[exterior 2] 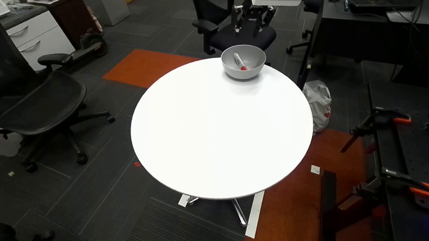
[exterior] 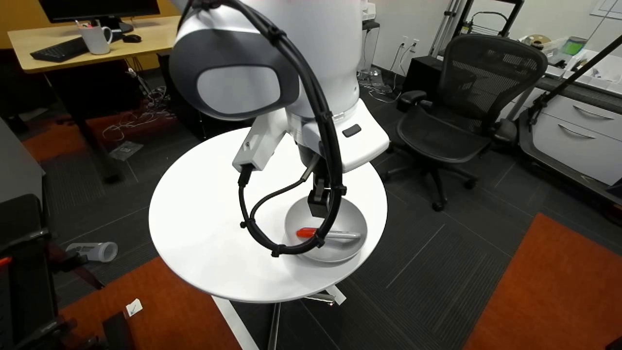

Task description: Put the red marker inside the white bowl

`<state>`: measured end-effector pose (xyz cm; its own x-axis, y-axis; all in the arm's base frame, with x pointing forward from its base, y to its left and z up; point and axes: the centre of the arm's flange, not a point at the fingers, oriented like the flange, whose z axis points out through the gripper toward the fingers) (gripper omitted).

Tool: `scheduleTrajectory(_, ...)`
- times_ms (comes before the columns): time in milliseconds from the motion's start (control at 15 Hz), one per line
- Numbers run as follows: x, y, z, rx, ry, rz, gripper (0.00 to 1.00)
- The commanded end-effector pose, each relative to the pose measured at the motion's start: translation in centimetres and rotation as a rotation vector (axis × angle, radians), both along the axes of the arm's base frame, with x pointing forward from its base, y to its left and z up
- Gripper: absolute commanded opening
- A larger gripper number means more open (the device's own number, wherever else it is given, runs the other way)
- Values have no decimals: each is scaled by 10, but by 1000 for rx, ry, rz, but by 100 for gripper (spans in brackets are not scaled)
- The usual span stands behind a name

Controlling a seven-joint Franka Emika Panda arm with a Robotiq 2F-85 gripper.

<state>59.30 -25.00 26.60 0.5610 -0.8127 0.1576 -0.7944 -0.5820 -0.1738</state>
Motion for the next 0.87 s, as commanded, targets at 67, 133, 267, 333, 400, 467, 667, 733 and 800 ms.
scheduleTrajectory(67, 0, 0, 3, 37, -2, -26, 100)
scheduleTrajectory(133, 0, 1, 3, 39, -3, -24, 100)
scheduleTrajectory(267, 0, 2, 3, 42, -3, -23, 100)
scheduleTrajectory(333, 0, 3, 2, 42, 0, -22, 100)
scheduleTrajectory(400, 1, 3, 2, 39, 9, -20, 100)
scheduleTrajectory(467, 1, 2, -1, 10, -1, -4, 100)
scheduleTrajectory(667, 0, 2, -1, 12, 1, -4, 100)
scheduleTrajectory(733, 0, 2, -1, 12, 1, -4, 100)
scheduleTrajectory(800, 0, 2, -1, 12, 1, -4, 100)
